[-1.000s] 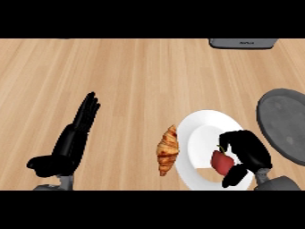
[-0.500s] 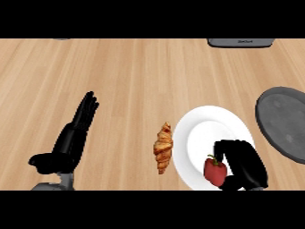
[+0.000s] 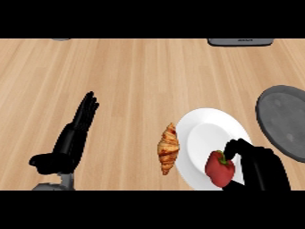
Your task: Pick the bell pepper from the plate and place it in the pan
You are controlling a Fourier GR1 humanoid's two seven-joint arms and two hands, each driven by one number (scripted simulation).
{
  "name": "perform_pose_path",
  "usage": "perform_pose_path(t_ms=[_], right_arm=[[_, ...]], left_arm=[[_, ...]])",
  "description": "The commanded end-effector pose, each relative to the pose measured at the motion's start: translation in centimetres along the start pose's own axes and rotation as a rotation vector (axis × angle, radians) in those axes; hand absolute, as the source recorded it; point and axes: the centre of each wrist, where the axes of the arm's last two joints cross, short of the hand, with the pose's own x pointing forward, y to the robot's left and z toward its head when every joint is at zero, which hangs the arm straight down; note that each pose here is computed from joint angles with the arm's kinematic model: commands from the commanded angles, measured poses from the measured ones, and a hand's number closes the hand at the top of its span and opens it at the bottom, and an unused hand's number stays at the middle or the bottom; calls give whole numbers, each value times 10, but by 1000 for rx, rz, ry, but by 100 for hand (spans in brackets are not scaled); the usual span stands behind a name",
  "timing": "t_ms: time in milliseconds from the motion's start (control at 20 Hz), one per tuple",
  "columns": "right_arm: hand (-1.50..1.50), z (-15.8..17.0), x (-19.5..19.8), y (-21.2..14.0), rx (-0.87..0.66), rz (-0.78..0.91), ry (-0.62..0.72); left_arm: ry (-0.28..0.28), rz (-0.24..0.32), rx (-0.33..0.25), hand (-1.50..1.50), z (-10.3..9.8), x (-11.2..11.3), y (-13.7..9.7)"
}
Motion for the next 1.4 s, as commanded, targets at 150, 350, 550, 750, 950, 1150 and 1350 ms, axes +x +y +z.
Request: perform_pose_path(t_ms=[150, 350, 550, 750, 950, 1150, 1350], right_arm=[[150, 15, -6, -46, -190, -141, 92], [150, 1, -1, -53, -218, -238, 172], [150, -22, -43, -40, -297, -309, 247], [150, -44, -98, -39, -349, -269, 273], [150, -61, -137, -31, -460, -146, 273], [150, -90, -164, -55, -561, -98, 286], [150, -99, -211, -21, -626, -167, 325]], left_arm=[[4, 6, -3, 0, 0, 3, -15], [-17, -6, -15, 0, -4, -4, 10], [-1, 7, -26, 0, 3, 4, 3], [15, 1, -11, 0, 2, 5, -1], [-6, 5, -17, 0, 2, 7, 0], [-3, 14, -3, 0, -4, 19, 6], [-8, 22, -26, 0, -3, 9, -10]])
